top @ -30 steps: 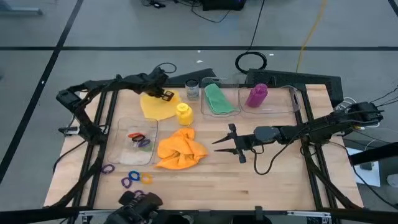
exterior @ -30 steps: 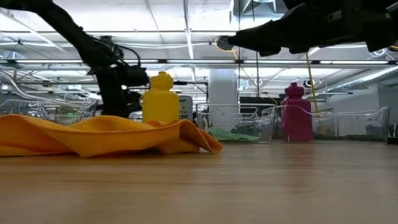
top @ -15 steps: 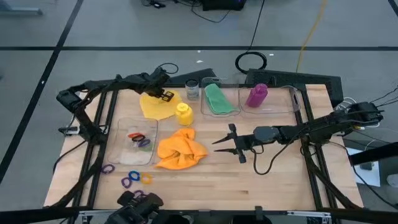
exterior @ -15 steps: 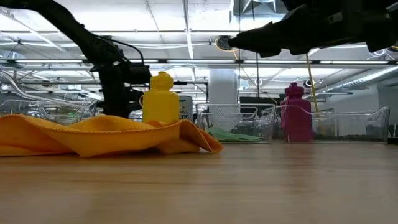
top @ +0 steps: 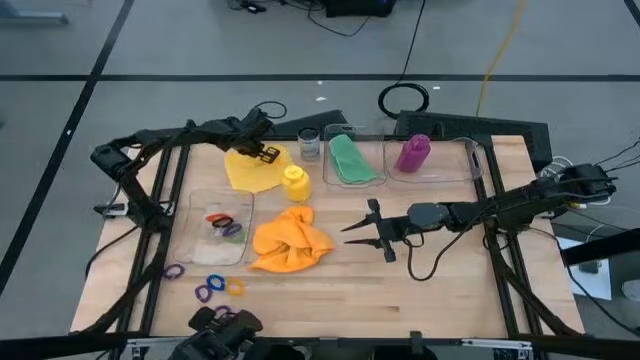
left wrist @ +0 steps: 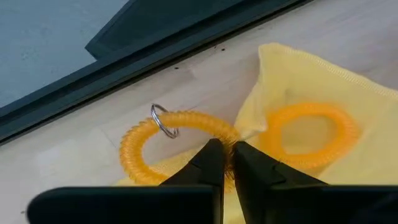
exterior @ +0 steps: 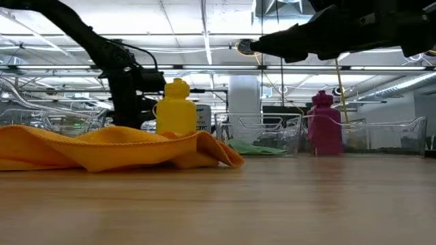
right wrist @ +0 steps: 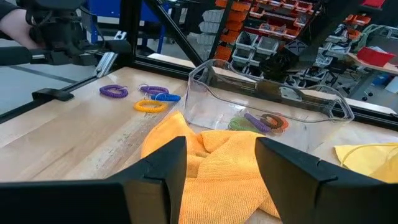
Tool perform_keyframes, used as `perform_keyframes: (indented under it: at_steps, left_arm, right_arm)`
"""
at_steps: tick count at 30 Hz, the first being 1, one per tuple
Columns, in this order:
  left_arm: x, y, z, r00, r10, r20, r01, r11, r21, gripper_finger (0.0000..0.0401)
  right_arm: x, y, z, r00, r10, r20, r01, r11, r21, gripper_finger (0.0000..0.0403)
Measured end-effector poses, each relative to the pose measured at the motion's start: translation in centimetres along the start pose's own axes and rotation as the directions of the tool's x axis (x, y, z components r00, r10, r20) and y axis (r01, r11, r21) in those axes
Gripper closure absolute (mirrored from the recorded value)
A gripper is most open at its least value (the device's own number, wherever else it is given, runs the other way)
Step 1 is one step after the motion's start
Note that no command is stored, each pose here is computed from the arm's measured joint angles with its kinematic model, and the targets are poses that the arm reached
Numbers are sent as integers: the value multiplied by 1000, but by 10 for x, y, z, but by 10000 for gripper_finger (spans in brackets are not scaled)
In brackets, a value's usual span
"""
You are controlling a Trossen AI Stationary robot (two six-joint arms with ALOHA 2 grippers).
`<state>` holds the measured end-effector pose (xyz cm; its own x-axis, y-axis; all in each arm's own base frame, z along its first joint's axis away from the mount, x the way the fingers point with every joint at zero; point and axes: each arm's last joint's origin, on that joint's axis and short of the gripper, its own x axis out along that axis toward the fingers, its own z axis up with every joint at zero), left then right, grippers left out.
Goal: Pick & Place Sports Items
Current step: Put the top left yellow spring keychain into the bottom transparent bin
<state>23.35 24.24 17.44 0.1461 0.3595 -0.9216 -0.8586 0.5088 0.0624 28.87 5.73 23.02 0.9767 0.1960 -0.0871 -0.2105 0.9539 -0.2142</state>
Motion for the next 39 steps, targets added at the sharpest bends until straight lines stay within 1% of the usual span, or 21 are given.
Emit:
perform_keyframes:
  at_steps: [3, 8, 10, 12, 16, 17, 21, 25, 39]
  left_arm:
    - [0, 0, 0, 1000, 0, 0, 0, 1000, 0, 385]
    - [0, 0, 0, 1000, 0, 0, 0, 1000, -4, 353]
    - [0, 0, 0, 1000, 0, 0, 0, 1000, -11, 347]
    - [0, 0, 0, 1000, 0, -2, 0, 1000, -12, 352]
    - [0, 1, -1, 1000, 4, -16, -5, 1000, -10, 392]
    - [0, 1, -2, 1000, 5, -19, -5, 1000, -11, 394]
    - [1, 5, -1, 1000, 11, -24, -11, 1000, -19, 385]
    - [1, 7, -1, 1000, 13, -25, -13, 1000, -18, 395]
    - [1, 7, -1, 1000, 11, -27, -11, 1000, -10, 394]
  right_arm:
    - [0, 0, 0, 1000, 0, 0, 0, 1000, 0, 268]
    - [0, 0, 0, 1000, 0, 0, 0, 1000, 0, 268]
    - [0, 0, 0, 1000, 0, 0, 0, 1000, 0, 268]
    - [0, 0, 0, 1000, 0, 0, 0, 1000, 0, 268]
    - [0, 0, 0, 1000, 0, 0, 0, 1000, 0, 268]
    - [0, 0, 0, 1000, 0, 0, 0, 1000, 0, 268]
    - [0, 0, 0, 1000, 0, 0, 0, 1000, 0, 268]
    - [0, 0, 0, 1000, 0, 0, 0, 1000, 0, 268]
    - [0, 0, 0, 1000, 0, 0, 0, 1000, 0, 268]
